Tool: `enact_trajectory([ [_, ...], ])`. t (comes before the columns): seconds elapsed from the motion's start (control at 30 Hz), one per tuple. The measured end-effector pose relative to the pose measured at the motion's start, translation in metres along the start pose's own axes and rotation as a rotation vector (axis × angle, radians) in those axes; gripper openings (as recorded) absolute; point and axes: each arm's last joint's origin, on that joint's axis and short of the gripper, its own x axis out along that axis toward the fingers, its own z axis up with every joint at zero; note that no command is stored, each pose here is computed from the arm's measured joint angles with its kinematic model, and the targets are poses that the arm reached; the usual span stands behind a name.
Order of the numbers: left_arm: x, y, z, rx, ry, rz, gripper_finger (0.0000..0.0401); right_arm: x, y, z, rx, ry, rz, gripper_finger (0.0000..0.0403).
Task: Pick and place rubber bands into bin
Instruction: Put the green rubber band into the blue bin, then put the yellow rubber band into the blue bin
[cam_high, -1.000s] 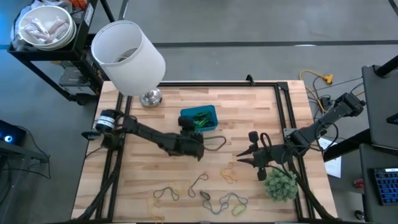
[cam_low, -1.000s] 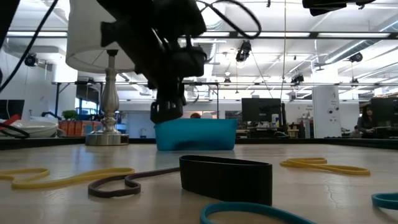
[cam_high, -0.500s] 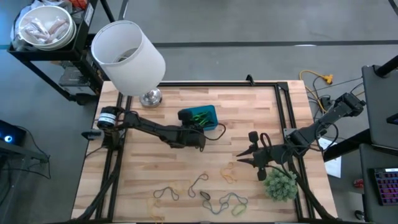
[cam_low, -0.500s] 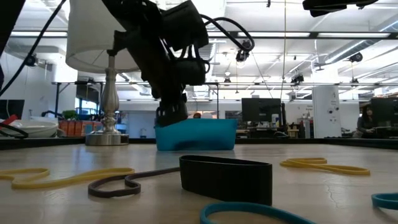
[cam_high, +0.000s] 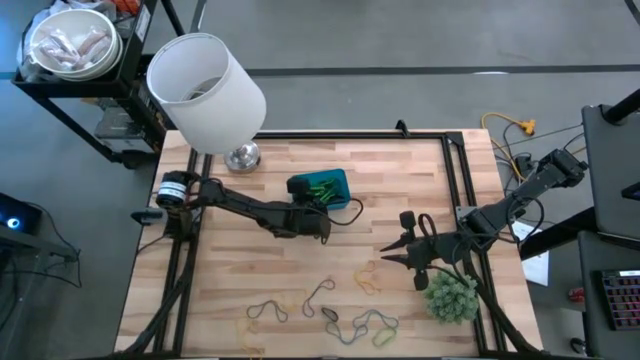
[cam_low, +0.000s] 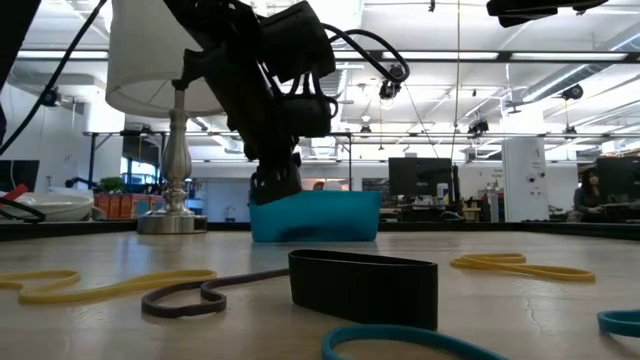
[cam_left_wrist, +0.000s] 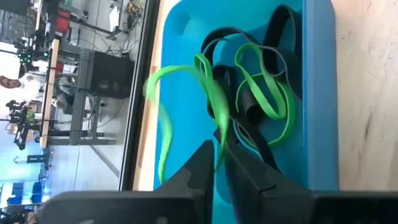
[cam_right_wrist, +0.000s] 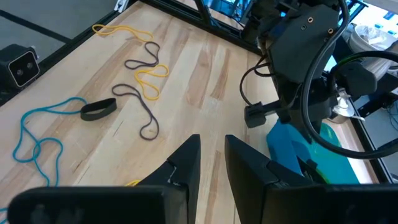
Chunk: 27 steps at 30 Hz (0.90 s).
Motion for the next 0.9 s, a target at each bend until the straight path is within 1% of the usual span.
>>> enact_trajectory([
  [0.13,0.0,0.0,0.0,-0.003,0.0,0.0,0.0059,0.0,0.0,0.0,0.0,0.0,0.0,0.0068],
  [0.23,0.0,0.0,0.0,-0.004,-0.001,0.0,0.0077,0.0,0.0,0.0,0.0,0.0,0.0,0.0068],
  [0.4,-0.005,0.002,0.006,-0.013,-0.02,-0.002,0.0084,0.0,0.0,0.0,0.0,0.0,0.0,0.0068],
  [0.5,-0.015,0.002,0.01,-0.015,-0.045,-0.009,0.0085,0.0,0.0,0.0,0.0,0.0,0.0,0.0068],
  [0.67,-0.047,0.005,0.011,-0.015,-0.11,-0.043,0.0085,0.0,0.0,-0.001,-0.003,0.007,0.0,0.0068],
  [0.77,-0.074,0.005,0.008,-0.033,-0.147,-0.115,0.0085,0.001,0.001,-0.005,0.03,0.018,0.002,0.0068],
  [0.8,-0.084,0.004,0.007,-0.047,-0.161,-0.141,0.0085,0.002,0.002,-0.007,0.041,0.025,0.014,0.0068],
  [0.9,-0.112,0.0,-0.002,-0.059,-0.2,-0.2,0.0085,0.004,0.006,-0.016,0.046,0.04,0.102,0.0068],
])
